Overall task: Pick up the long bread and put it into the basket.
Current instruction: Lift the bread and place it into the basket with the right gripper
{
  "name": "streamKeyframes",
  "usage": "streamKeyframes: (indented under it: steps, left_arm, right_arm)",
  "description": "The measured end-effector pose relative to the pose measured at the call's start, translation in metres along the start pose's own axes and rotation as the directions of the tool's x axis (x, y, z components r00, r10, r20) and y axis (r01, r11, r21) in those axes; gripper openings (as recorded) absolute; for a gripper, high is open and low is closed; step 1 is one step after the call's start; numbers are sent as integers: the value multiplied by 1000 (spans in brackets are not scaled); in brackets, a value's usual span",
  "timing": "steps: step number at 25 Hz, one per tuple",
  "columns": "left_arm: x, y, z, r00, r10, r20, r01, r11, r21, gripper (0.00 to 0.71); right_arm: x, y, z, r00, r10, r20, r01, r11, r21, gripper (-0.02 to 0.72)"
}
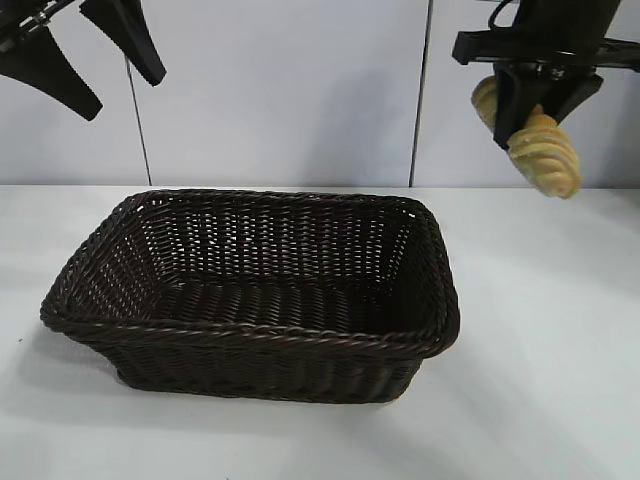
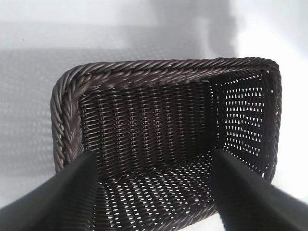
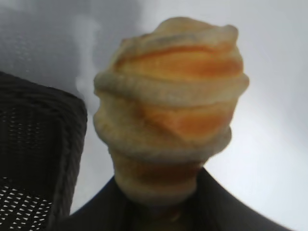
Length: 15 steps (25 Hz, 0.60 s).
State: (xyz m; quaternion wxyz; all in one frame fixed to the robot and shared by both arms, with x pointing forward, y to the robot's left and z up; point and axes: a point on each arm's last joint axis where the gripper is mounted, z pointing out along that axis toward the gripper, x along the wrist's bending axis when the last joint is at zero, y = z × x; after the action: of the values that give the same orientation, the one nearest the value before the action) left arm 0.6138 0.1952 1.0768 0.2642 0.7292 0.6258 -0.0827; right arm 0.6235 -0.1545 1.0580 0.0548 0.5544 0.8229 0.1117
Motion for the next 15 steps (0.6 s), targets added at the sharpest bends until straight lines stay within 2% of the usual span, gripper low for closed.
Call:
streamKeyframes:
  steps: [7, 11, 15]
  left_arm:
    - [0, 0, 0, 1000, 0, 0, 0, 1000, 0, 487]
    - [0, 0, 0, 1000, 0, 0, 0, 1000, 0, 487]
    - [0, 0, 0, 1000, 0, 0, 0, 1000, 0, 487]
  right_arm:
    - [62, -3, 1, 988, -151, -38, 151, 988, -7, 210]
    - [94, -2, 2, 962, -267, -55, 263, 962, -67, 210]
    - [110, 1, 10, 945, -321, -59, 314, 943, -110, 210]
